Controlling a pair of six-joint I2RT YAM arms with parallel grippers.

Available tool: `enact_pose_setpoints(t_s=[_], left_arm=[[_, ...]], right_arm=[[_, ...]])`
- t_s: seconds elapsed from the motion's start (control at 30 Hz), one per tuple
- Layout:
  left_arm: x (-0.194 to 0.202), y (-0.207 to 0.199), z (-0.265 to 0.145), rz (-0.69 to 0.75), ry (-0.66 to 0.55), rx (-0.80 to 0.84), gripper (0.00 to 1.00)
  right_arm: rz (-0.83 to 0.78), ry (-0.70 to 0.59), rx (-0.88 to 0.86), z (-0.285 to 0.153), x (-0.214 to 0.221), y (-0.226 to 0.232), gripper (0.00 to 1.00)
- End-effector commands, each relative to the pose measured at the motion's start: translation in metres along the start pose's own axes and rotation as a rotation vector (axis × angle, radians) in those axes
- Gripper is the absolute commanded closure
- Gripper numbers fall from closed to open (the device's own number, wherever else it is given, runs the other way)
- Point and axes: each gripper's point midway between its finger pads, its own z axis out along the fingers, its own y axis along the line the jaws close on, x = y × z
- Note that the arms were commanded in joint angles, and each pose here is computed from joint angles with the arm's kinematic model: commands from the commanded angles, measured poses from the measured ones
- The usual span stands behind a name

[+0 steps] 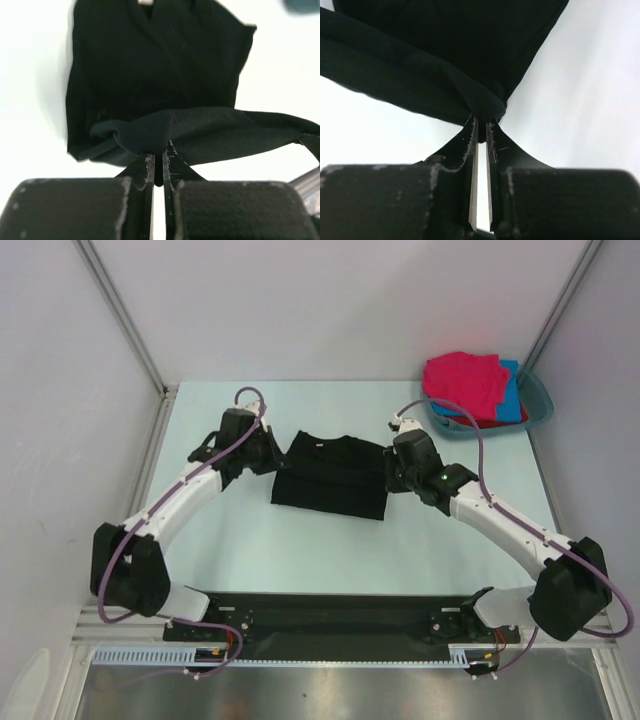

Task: Fold and stack the t-shirts
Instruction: Fold the tshirt

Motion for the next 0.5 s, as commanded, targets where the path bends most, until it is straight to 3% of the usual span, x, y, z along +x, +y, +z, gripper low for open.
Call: enact_pose_setpoints(t_s=[0.0, 0.23, 0.47], left_arm=[[-0.046, -0.003, 0.015, 0.053, -0.086, -0.004, 0.94], [-0.088, -0.007, 0.064, 0.018, -0.06, 0.054, 0.93], [-0.095, -0.005, 0.116, 0.001, 0.012, 0.079, 0.92]], right_arm=[[-0.018, -0.075, -0.02, 0.012, -0.035, 0.002, 1.0], [-0.005, -0.077, -0.005, 0.048, -0.057, -0.009, 1.0], [-0.008, -0.059, 0.023, 0.081, -0.069, -0.022, 1.0]])
